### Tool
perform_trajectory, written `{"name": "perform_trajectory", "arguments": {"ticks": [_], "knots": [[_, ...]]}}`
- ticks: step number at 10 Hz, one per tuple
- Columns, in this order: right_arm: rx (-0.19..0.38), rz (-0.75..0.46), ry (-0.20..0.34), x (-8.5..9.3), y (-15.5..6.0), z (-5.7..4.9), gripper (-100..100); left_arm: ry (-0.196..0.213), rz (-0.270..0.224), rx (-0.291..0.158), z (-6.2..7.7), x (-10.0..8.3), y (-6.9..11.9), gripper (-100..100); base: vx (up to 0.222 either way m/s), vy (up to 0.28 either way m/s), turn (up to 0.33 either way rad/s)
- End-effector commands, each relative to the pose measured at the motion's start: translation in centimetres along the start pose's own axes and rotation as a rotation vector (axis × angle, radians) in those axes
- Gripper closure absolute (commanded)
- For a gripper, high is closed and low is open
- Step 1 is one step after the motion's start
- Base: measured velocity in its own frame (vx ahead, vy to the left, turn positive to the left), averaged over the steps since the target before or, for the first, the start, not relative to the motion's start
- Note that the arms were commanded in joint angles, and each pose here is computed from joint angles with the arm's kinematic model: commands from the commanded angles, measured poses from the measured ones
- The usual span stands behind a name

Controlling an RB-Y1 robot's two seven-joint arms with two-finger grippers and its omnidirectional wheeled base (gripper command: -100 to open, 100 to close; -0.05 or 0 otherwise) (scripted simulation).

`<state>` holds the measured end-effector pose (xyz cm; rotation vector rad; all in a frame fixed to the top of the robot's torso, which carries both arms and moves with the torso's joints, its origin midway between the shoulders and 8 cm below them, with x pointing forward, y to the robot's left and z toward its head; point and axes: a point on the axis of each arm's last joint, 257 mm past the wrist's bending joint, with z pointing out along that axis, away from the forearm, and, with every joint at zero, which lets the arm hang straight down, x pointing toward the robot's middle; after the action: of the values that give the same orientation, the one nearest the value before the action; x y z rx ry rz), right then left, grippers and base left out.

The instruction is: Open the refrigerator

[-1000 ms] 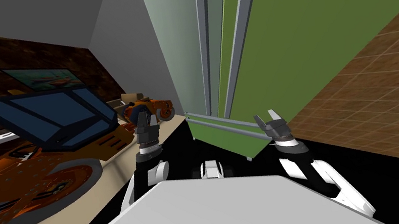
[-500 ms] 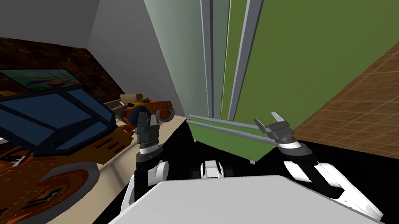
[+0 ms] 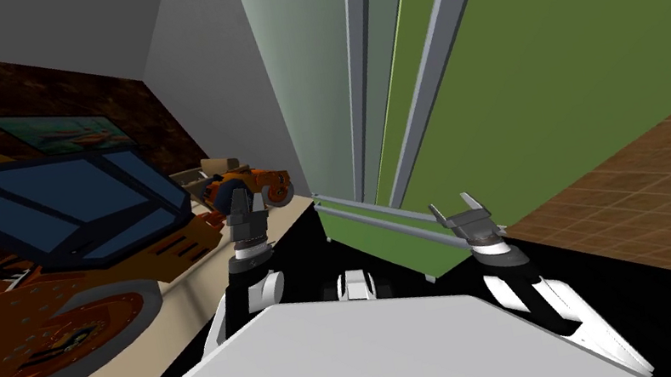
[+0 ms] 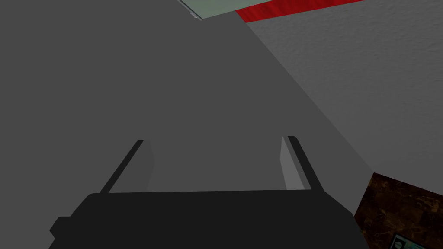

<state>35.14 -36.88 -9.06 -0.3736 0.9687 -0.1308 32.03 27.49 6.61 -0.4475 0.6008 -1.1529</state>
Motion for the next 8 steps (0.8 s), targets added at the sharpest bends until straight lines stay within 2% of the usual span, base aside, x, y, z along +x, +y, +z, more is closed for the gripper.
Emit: {"name": "perform_trajectory", "arguments": {"ticks": [1,2,3,4,5,6,7,8], "knots": [[-0.006,-0.091,0.023,0.9,-0.1,-1.0,-100,0.000,0.000,0.000,0.0,0.0,0.0,0,0.068,0.046,-0.005],[-0.012,-0.136,0.044,1.8,-0.3,-1.8,-100,0.000,0.000,0.000,0.0,0.0,0.0,0,0.095,0.049,-0.008],[-0.012,-0.156,0.044,1.8,-0.3,-1.8,-100,0.000,0.000,0.000,0.0,0.0,0.0,0,0.087,0.038,-0.003],[-0.017,-0.199,0.064,2.6,-0.4,-2.7,-100,0.000,0.000,0.000,0.0,0.0,0.0,0,0.098,0.032,-0.005],[-0.018,-0.218,0.064,2.6,-0.4,-2.7,-100,0.000,0.000,0.000,0.0,0.0,0.0,0,0.075,0.028,-0.005],[-0.022,-0.257,0.084,3.4,-0.5,-3.5,-100,0.000,0.000,0.000,0.0,0.0,0.0,0,0.074,0.043,-0.003],[-0.023,-0.275,0.083,3.4,-0.5,-3.5,-100,0.000,0.000,0.000,0.0,0.0,0.0,0,0.062,0.034,-0.004],[-0.027,-0.314,0.102,4.2,-0.5,-4.4,-100,0.000,0.000,0.000,0.0,0.0,0.0,0,0.089,0.044,-0.008]]}}
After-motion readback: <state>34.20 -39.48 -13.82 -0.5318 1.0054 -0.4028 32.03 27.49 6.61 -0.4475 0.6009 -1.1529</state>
